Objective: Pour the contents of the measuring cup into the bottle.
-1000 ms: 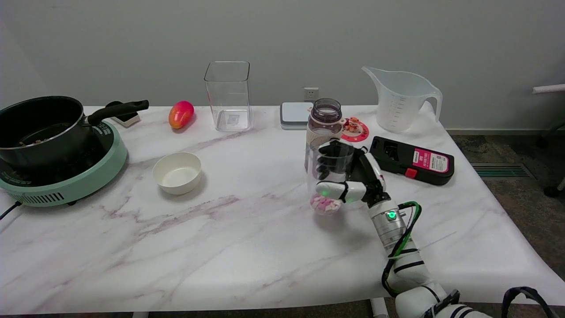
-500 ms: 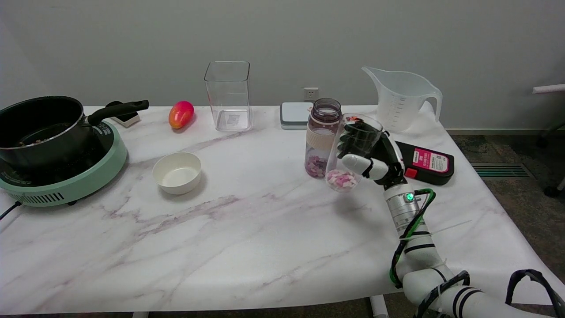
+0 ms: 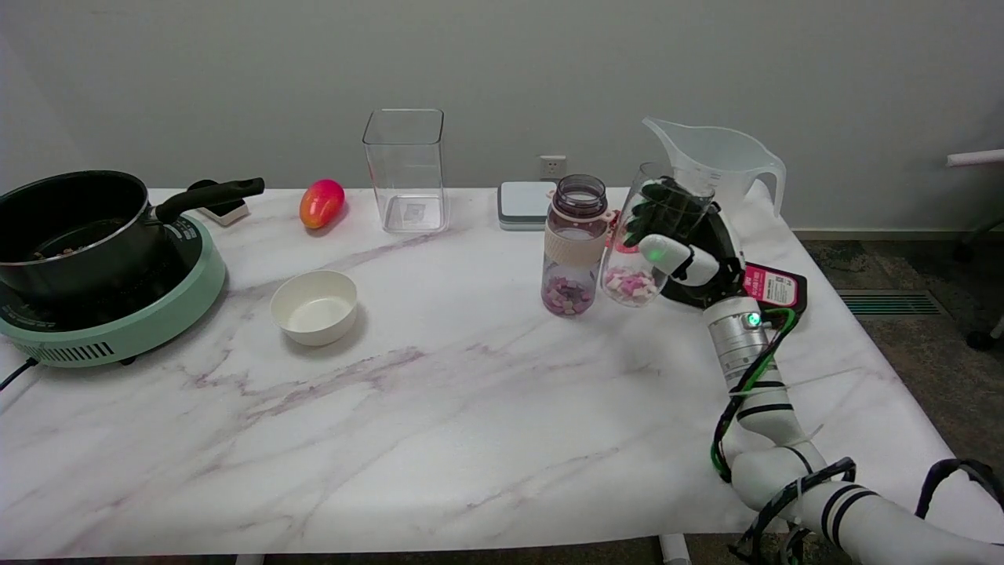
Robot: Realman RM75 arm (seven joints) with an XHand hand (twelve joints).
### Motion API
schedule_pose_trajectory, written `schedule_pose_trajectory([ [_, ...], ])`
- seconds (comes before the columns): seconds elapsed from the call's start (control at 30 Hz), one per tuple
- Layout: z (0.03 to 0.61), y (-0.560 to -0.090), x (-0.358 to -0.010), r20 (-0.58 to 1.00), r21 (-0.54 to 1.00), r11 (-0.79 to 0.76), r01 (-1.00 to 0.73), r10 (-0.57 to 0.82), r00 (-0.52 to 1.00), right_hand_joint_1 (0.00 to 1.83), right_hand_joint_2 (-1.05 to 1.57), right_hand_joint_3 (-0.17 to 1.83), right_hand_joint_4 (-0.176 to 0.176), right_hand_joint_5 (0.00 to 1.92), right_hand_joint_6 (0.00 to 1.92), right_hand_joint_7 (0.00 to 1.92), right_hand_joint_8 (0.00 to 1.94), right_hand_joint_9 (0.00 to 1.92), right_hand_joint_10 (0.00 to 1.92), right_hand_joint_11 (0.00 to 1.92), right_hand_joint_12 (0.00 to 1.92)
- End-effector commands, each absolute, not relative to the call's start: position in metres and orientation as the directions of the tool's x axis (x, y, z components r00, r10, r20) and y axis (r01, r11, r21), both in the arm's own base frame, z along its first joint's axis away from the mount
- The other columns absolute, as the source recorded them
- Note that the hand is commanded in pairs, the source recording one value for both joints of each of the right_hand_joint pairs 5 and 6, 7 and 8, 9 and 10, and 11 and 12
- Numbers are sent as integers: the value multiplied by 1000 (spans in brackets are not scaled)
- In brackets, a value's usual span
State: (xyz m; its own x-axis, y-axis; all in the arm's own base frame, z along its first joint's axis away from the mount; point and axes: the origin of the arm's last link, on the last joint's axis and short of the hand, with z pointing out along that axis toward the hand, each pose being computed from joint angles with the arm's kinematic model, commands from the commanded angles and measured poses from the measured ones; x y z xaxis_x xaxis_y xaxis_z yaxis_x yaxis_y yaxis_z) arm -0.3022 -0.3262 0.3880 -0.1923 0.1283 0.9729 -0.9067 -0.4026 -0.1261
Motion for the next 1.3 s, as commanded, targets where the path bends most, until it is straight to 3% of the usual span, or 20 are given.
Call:
schedule_pose_trajectory([
  [0.03, 439, -323, -258, 975, -53, -457, -888, 167, -144, 1299, 1571, 221, 0, 1920, 1920, 1920, 1920, 1920, 1920, 1798, 1798],
  [0.67, 485, -337, -151, 975, 168, -478, -862, 212, 72, 1304, 1571, 224, 0, 1920, 1920, 1920, 1920, 1920, 1920, 1865, 1865],
  [1.3, 468, -363, -112, 929, 368, -437, -821, 204, 308, 1310, 1571, 322, 0, 1920, 1920, 1920, 1920, 1920, 1920, 1828, 1828],
])
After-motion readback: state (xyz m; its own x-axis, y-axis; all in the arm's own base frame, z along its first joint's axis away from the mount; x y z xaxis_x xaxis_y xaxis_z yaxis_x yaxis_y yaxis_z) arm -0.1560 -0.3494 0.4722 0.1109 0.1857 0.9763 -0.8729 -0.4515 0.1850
